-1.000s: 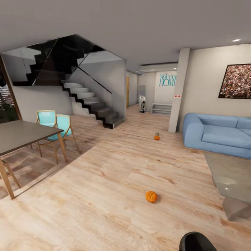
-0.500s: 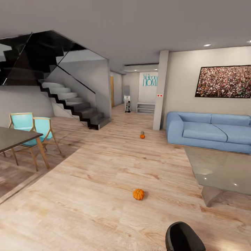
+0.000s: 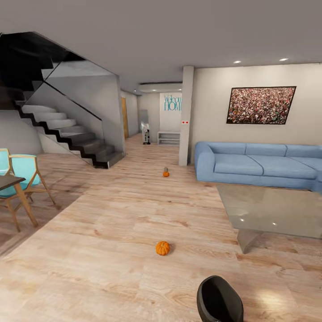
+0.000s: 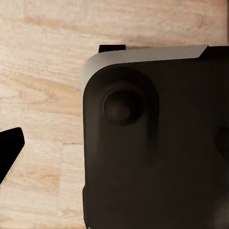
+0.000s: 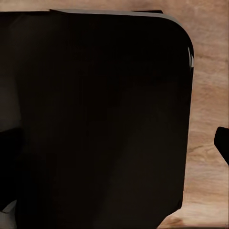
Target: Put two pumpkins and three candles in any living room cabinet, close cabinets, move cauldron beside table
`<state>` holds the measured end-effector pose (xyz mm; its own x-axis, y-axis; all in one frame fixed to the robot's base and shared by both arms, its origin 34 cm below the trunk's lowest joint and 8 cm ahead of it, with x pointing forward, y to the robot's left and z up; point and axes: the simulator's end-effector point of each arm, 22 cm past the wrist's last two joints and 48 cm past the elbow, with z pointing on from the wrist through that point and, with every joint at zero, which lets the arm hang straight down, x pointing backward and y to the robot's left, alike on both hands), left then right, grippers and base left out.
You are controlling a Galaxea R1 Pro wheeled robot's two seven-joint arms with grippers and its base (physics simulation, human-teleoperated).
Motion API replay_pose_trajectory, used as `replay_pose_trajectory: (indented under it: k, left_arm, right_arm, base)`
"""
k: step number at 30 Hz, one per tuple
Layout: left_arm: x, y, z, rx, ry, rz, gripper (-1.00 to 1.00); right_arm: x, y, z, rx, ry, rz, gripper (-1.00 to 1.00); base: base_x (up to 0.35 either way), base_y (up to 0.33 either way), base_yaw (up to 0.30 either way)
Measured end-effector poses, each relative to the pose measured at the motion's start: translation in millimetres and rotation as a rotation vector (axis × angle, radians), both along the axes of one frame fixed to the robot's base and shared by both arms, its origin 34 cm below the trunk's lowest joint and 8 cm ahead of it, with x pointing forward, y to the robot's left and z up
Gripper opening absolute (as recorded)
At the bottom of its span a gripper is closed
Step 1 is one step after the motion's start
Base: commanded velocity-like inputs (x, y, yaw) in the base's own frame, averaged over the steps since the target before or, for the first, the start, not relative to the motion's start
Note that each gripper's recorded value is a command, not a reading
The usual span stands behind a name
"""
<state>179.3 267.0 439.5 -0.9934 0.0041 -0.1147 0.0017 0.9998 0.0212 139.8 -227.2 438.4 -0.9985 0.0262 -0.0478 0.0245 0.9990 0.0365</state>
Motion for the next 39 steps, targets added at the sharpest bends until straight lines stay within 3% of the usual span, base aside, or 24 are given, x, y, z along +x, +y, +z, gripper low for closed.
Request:
replay_pose_trajectory:
  k: [39]
  left_arm:
    - [-0.3,-0.2,0.0,-0.001,0.001,0.0,1.0]
  right_arm:
    - [2.0,19.3,0.9,0.024,-0.004,-0.027,1.0]
  base:
    - [0.0,0.0,-0.21]
